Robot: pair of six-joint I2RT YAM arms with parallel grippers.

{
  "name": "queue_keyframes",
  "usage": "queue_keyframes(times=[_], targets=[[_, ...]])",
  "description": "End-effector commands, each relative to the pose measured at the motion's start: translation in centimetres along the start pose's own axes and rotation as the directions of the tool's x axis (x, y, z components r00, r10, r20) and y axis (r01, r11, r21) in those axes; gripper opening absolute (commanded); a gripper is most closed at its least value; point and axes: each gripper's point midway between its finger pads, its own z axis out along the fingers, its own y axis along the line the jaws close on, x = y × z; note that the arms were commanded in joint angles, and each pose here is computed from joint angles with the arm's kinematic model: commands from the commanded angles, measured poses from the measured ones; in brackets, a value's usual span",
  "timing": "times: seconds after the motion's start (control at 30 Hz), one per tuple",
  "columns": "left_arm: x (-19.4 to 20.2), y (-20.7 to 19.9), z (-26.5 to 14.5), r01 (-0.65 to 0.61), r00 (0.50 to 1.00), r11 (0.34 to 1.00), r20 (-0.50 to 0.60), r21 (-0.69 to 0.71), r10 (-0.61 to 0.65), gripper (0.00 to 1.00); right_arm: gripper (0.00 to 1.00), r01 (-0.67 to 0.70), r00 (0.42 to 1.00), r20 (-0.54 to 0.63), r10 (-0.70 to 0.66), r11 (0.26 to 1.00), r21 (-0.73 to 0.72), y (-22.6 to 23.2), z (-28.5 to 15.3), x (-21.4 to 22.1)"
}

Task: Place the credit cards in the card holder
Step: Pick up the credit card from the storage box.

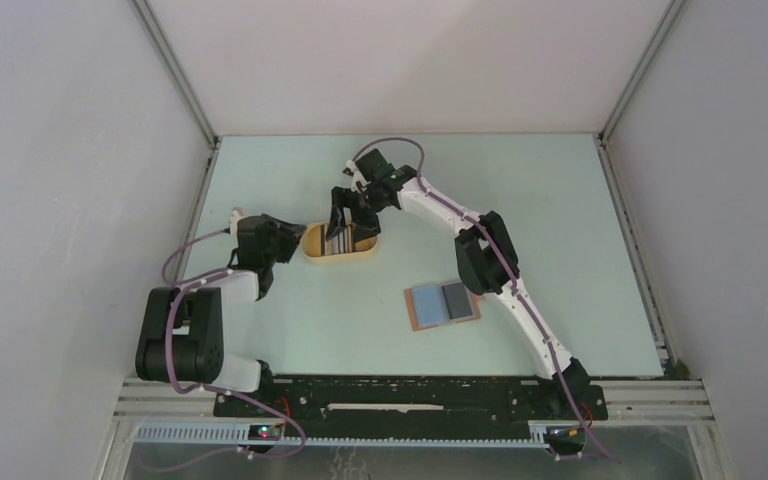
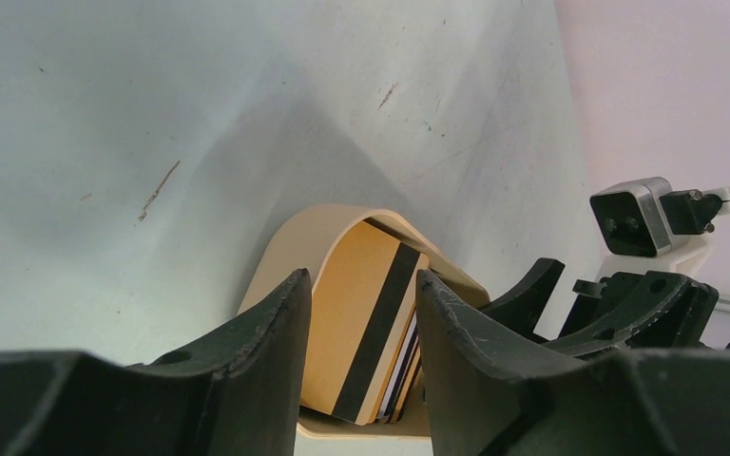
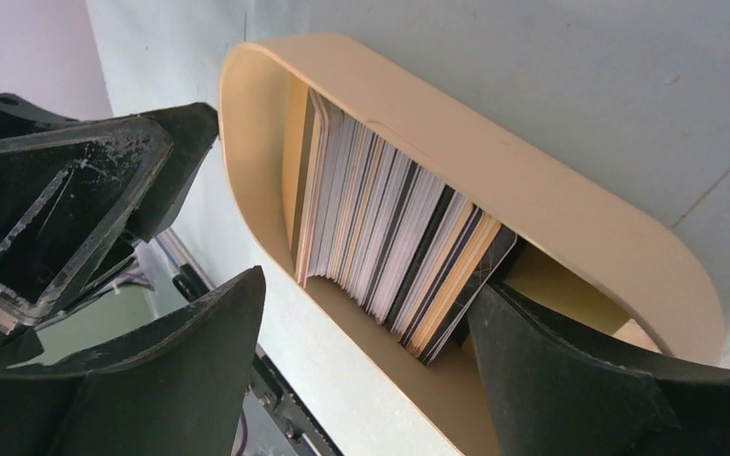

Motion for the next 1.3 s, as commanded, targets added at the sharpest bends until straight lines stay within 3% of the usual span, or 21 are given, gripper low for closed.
queue_keyframes(times=[0.0,0.4,0.67,1.27], targets=[[-0.6,-3.4,0.1,-0.015,1.0,0.994,-0.013,0.106,0.017,0.48,0.85,0.023,0.999,-0.031,-0.026,0.993,-0.113,2.3,0.1,0.3],[-0.5,-3.8,0.0,-0.021,1.0,0.991,-0.019,0.131,0.024,0.48,0.8,0.009,0.997,-0.071,-0.023,0.982,-0.191,2.9,1.1,0.8],[-0.6,-3.9,0.0,-0.023,1.0,0.99,-0.018,0.139,0.026,0.48,0.75,0.017,0.997,-0.066,-0.033,0.974,-0.225,3.5,-0.5,0.2],[-0.6,-3.9,-0.1,-0.021,0.999,0.99,-0.02,0.142,0.025,0.48,0.74,0.04,0.998,-0.037,-0.049,0.975,-0.22,4.0,-3.1,-0.4]])
